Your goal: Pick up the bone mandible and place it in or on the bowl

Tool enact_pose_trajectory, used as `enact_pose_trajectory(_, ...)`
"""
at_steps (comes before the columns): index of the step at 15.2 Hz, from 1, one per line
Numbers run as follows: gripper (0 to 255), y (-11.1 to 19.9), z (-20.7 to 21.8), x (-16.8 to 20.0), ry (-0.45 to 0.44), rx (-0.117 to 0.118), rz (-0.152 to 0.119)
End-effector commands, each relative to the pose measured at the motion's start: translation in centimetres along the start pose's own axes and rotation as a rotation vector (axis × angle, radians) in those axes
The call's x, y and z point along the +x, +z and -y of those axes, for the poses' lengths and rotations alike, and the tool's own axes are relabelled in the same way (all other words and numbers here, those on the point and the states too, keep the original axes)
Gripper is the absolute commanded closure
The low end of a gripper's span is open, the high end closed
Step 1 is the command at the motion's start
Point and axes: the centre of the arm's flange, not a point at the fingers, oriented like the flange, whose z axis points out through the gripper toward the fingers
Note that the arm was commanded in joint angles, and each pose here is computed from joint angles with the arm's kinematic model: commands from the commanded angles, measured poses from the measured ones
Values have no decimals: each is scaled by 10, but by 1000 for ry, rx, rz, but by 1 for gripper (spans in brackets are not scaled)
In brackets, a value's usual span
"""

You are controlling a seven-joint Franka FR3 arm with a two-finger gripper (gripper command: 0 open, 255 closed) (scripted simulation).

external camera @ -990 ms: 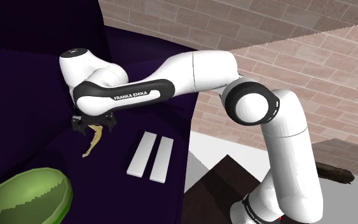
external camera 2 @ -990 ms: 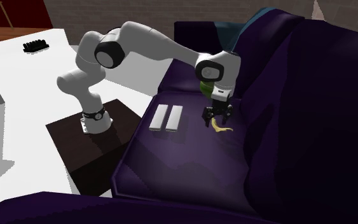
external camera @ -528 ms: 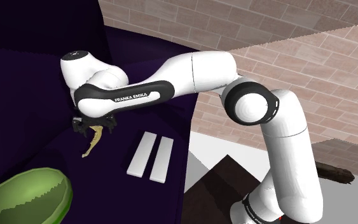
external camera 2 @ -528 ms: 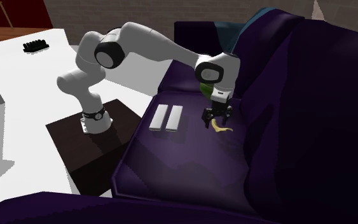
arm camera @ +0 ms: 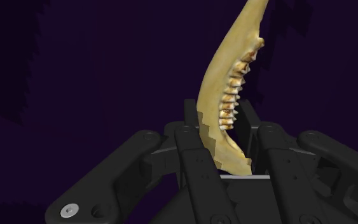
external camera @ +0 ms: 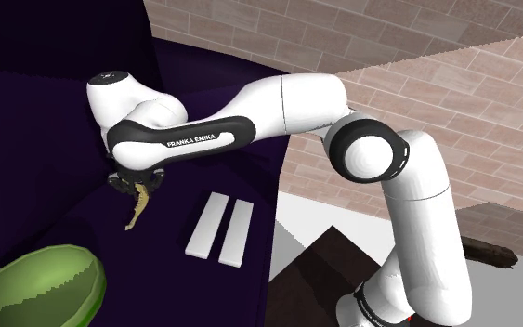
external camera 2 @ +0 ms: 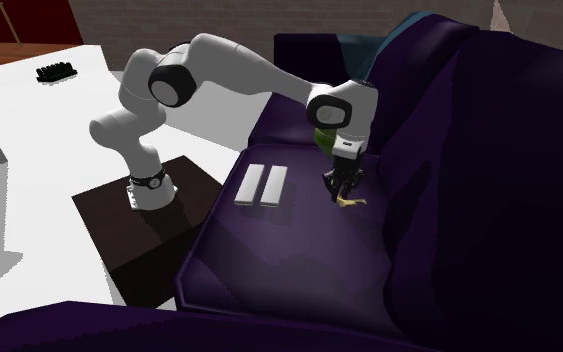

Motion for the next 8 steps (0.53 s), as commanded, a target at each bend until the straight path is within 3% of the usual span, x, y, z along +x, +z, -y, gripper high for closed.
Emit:
enact_pose_trajectory(1,255,4,-1,-1,-1,-9,6)
enact_pose_trajectory(3,255,7,-1,1,-1,-8,6)
enact_pose_trajectory(8,255,-19,-4,3,-1,-8,6)
